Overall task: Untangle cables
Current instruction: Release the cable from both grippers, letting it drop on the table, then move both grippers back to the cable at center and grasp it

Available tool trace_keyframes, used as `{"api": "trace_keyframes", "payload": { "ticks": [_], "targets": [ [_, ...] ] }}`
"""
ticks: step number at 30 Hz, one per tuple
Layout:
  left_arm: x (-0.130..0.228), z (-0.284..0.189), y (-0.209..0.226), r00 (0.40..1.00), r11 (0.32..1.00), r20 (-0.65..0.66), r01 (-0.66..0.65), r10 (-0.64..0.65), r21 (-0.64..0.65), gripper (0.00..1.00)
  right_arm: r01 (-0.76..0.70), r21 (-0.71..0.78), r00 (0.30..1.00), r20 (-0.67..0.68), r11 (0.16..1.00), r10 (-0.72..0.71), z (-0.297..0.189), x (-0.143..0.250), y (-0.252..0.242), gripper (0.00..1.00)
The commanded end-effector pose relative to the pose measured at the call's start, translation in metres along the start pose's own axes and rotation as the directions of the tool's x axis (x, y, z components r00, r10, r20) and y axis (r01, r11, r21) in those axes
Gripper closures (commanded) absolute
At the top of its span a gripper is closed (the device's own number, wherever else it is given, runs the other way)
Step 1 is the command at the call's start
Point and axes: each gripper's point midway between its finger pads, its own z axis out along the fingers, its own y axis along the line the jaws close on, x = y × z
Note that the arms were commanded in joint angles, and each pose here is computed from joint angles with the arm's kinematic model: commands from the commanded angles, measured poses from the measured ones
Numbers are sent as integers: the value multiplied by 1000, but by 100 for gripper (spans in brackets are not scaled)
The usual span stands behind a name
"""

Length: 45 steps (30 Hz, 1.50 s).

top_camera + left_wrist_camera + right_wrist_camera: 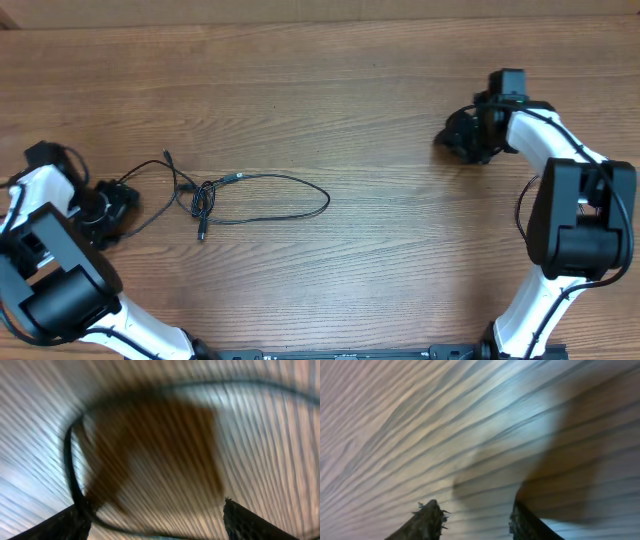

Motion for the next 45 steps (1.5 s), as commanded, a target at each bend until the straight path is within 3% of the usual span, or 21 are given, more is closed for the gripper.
{"api": "trace_keyframes", "payload": {
  "ticks": [1,9,12,16,23,32,41,43,45],
  "targets": [
    [-14,-31,-17,997,998,50,-54,52,30,16,61,-23,996,-57,998,-62,13,20,19,51],
    [-13,-91,-44,994,991,69,-96,90,91,17,172,-37,977,-118,984,-175,25,56,60,47],
    [7,-91,-74,972,956,40,-237,234,173,24,200,-32,966,-158,979,-203,24,70,72,47],
    [26,-85,-100,924,908,55,-381,377,177,25,241,-28,948,-206,970,-241,27,93,85,47],
    [59,-71,-132,814,810,90,-581,574,79,22,313,-79,902,-287,947,-322,32,139,114,46],
    [98,-41,-145,730,731,71,-682,680,4,21,279,-62,905,-317,958,-284,40,178,143,47],
    [110,-11,-135,720,720,49,-694,693,-1,25,96,21,930,-359,995,-82,43,212,157,29],
    [113,-6,-133,719,720,44,-694,693,11,29,109,12,931,-351,994,-98,46,219,164,29],
    [121,1,-135,718,716,37,-696,695,49,39,91,53,948,-312,994,-70,51,221,164,42]
  ]
}}
